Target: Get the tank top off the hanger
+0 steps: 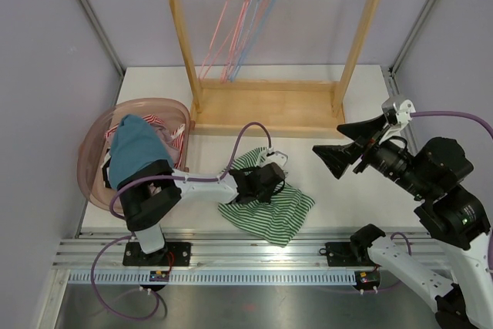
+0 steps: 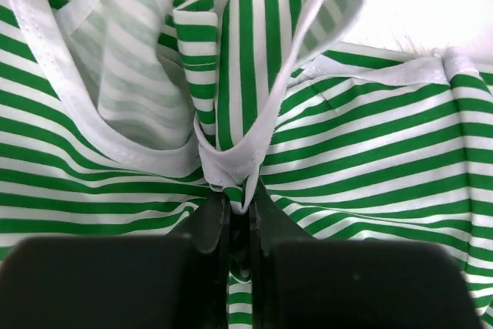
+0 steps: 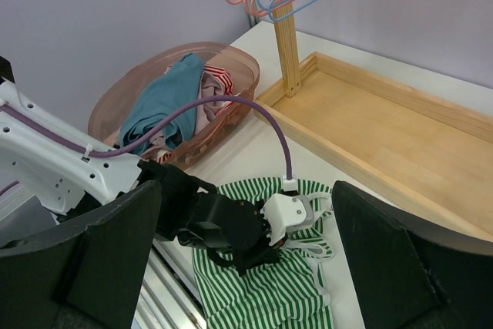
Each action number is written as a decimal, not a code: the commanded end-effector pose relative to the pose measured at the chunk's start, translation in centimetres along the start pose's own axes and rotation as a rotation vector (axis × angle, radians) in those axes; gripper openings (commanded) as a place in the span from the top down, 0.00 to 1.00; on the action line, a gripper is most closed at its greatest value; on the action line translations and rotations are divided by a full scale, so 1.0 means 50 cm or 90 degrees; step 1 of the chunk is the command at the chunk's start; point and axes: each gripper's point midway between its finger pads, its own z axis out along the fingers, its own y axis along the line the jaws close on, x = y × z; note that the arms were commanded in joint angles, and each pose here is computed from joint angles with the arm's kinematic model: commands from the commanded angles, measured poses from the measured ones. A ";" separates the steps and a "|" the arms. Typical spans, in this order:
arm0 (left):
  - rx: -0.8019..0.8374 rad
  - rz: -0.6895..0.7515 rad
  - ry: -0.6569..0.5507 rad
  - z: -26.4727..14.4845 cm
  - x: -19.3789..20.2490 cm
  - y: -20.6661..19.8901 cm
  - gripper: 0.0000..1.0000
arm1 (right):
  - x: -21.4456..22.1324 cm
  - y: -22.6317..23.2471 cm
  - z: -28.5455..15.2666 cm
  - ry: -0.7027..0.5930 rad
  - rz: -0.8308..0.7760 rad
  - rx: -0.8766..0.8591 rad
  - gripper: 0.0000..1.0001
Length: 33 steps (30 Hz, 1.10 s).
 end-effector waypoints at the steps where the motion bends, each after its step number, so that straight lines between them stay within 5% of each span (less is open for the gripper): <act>1: -0.032 0.009 0.086 0.001 0.093 0.033 1.00 | -0.023 0.020 -0.012 -0.027 -0.008 -0.028 0.01; 15: -0.096 -0.049 -0.146 -0.284 -0.150 0.105 1.00 | -0.038 0.020 -0.036 -0.057 -0.024 -0.018 0.01; 33: -0.367 -0.261 -0.351 -0.678 -0.308 0.460 1.00 | -0.066 0.033 -0.052 -0.084 -0.034 -0.028 0.01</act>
